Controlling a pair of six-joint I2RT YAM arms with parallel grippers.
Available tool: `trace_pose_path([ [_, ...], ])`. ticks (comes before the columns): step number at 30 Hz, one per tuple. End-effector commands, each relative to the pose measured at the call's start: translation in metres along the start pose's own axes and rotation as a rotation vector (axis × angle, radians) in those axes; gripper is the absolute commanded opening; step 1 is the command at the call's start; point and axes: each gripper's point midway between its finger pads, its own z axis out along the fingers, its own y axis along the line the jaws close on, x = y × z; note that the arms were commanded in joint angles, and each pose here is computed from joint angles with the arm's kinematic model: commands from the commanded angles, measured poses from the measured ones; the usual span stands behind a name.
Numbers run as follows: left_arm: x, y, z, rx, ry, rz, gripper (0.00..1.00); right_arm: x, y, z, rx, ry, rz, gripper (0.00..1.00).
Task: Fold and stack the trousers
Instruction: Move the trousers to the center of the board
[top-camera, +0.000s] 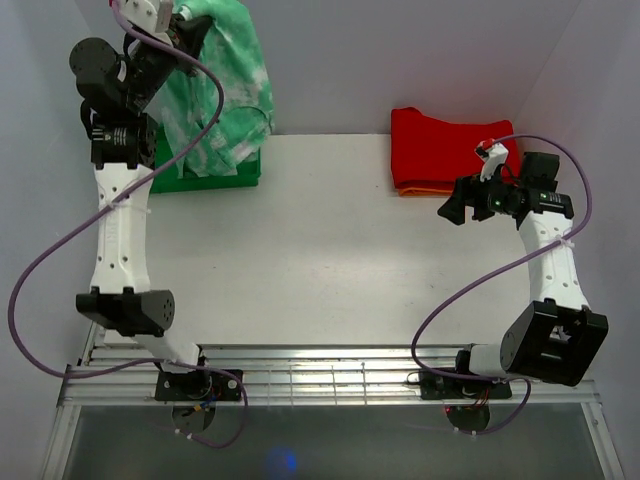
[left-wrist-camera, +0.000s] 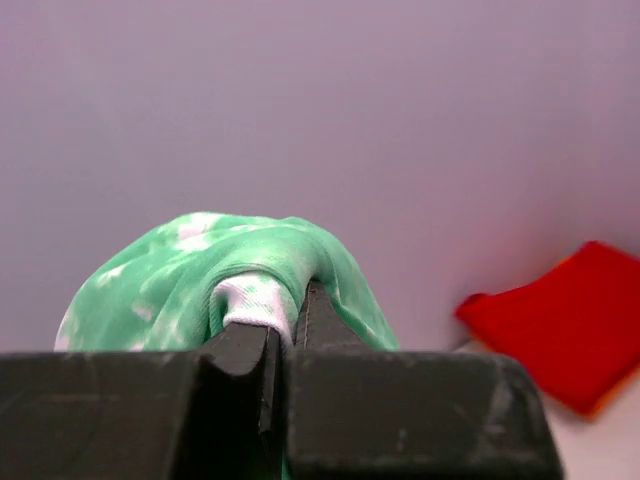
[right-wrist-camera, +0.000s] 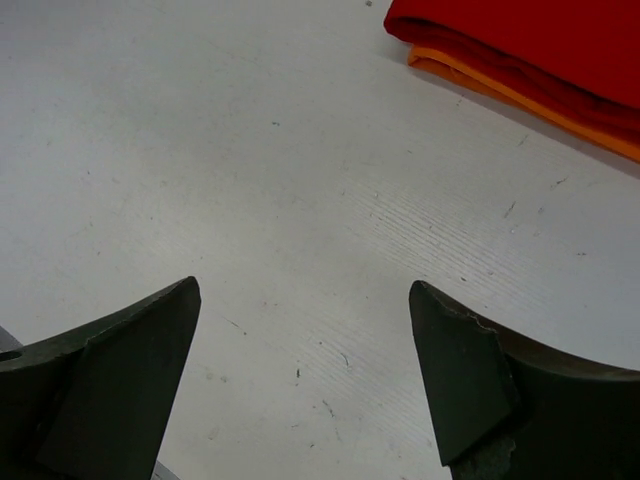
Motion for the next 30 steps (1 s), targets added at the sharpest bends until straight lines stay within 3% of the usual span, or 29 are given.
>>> trace_pose_path([
  [1,-0.063,-0.072,-0.032,0.205,-0.091,-0.162,0.00,-0.011,0.021,-0.007,-0.083,-0.049,-0.046,0.90],
  [5,-0.017,-0.108,-0.061,0.197,0.028,-0.428,0.00,-0.012,0.056,-0.012,-0.269,-0.079,-0.015,0.90],
  [9,0.013,-0.154,-0.078,0.262,0.056,-0.621,0.00,-0.002,0.112,-0.018,-0.529,-0.156,0.037,0.90],
  [13,0.051,-0.193,-0.079,0.291,0.142,-0.765,0.00,0.001,0.157,-0.024,-0.608,-0.263,-0.109,0.90],
  [15,0.080,-0.216,-0.080,0.303,0.216,-0.850,0.00,0.013,0.181,-0.015,-0.657,-0.254,-0.174,0.90],
  [19,0.143,-0.242,-0.078,0.234,0.339,-0.919,0.00,0.037,0.177,0.007,-0.665,-0.151,-0.118,0.90],
  [21,0.162,-0.246,-0.075,0.205,0.366,-0.937,0.00,0.047,0.174,0.015,-0.650,-0.115,-0.173,0.90],
  [27,0.185,-0.253,-0.043,0.160,0.389,-0.980,0.00,0.071,0.157,0.046,-0.490,-0.005,-0.202,0.90],
  [30,0.206,-0.256,-0.038,0.131,0.465,-0.987,0.00,0.064,0.149,0.055,-0.436,-0.007,-0.213,0.90],
])
